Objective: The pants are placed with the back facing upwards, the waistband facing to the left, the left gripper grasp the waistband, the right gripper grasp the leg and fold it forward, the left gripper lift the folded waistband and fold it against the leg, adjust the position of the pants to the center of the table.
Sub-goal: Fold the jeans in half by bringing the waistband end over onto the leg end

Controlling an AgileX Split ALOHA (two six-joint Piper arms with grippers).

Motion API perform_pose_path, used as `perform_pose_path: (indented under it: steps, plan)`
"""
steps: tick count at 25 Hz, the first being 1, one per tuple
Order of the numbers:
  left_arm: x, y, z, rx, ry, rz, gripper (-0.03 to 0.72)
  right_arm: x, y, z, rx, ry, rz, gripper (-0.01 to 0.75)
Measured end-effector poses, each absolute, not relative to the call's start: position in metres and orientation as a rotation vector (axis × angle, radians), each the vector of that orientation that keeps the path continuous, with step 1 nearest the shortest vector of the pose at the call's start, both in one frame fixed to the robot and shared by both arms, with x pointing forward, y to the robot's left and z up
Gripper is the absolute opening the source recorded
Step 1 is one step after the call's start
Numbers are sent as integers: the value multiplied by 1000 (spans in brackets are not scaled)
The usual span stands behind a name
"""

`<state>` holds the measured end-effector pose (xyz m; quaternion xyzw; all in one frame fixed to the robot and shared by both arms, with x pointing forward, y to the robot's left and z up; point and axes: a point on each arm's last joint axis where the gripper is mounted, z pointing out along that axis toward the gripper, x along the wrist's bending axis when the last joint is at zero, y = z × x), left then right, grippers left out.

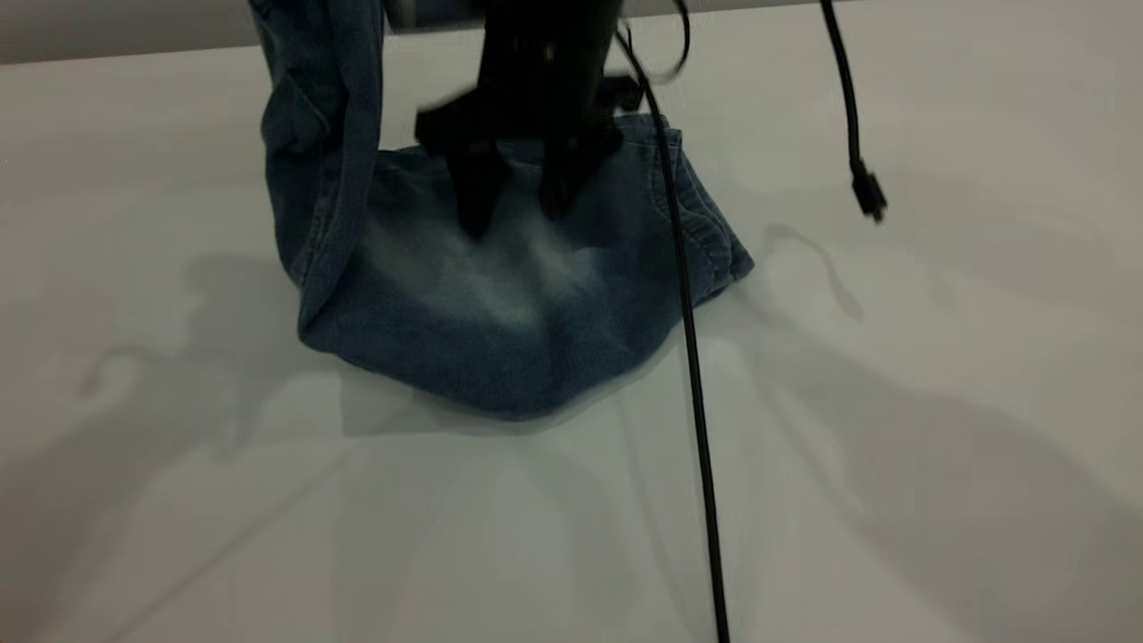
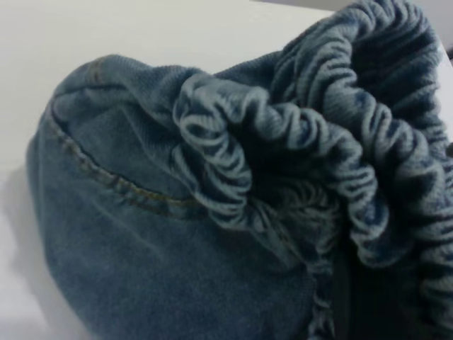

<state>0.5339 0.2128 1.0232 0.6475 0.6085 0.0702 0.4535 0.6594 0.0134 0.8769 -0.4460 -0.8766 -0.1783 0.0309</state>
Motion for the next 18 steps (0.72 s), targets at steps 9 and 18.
perform_pose_path:
  steps: [9,18]
  plan:
    - [534,209,1020,1616,1499,155,183,681,-27,969,-1445,-2809,-697,476]
    - [549,157,987,1744,1462,104,183,692,-96,1042,-1649,-2769,-782,476]
